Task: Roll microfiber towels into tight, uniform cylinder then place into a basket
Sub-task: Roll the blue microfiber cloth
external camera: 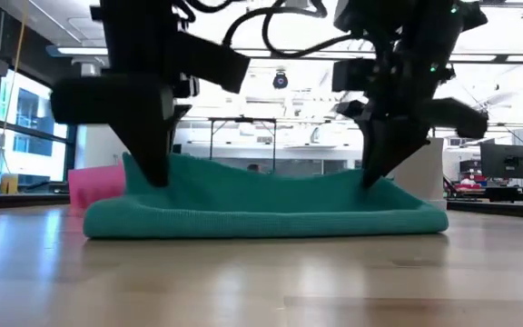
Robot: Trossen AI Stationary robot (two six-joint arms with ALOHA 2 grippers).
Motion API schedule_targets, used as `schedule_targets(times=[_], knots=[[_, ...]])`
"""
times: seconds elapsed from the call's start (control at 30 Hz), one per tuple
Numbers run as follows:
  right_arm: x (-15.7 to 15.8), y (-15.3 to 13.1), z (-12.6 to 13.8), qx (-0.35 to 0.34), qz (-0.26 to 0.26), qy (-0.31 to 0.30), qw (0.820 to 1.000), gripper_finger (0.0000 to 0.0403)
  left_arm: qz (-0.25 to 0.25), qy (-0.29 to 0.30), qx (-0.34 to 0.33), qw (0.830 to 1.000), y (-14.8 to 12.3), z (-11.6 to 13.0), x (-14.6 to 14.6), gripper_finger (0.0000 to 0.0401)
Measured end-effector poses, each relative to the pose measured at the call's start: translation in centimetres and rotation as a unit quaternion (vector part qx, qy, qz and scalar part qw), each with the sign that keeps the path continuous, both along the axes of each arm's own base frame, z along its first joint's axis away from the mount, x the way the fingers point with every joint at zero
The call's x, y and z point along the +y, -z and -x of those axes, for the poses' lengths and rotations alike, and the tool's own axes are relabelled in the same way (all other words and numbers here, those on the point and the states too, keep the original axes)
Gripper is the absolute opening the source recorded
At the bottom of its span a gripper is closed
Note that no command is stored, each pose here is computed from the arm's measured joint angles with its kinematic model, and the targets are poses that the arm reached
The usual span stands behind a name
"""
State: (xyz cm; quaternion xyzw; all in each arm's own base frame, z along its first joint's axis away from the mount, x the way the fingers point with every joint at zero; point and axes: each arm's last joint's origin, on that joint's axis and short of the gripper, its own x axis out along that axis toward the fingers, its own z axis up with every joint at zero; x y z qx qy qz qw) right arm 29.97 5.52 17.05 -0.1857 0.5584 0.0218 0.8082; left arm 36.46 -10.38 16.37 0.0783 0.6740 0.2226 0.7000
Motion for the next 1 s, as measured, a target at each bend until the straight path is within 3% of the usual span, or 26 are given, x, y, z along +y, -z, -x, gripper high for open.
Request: schedule_targets(times=[0.3,0.5,1.0], knots=[[-1.2,0.1,-0.4,-0.003,0.025,-0.005,1.000,0.0006,0.001,-0.008,0.007,1.000,1.1,0.3,0.7,0.0000],[-2.0,0.5,-1.0,-0.010,0.037,-0.011,0.999,0.0020,-0.038,0.002,0.000,0.999,1.0,0.3,0.9,0.0000],[-2.8,1.8,-1.7,-0.001,0.042,-0.013,0.999,0.0020,-0.017,-0.022,0.024,0.999,1.8,0.6,2.3,0.0000]])
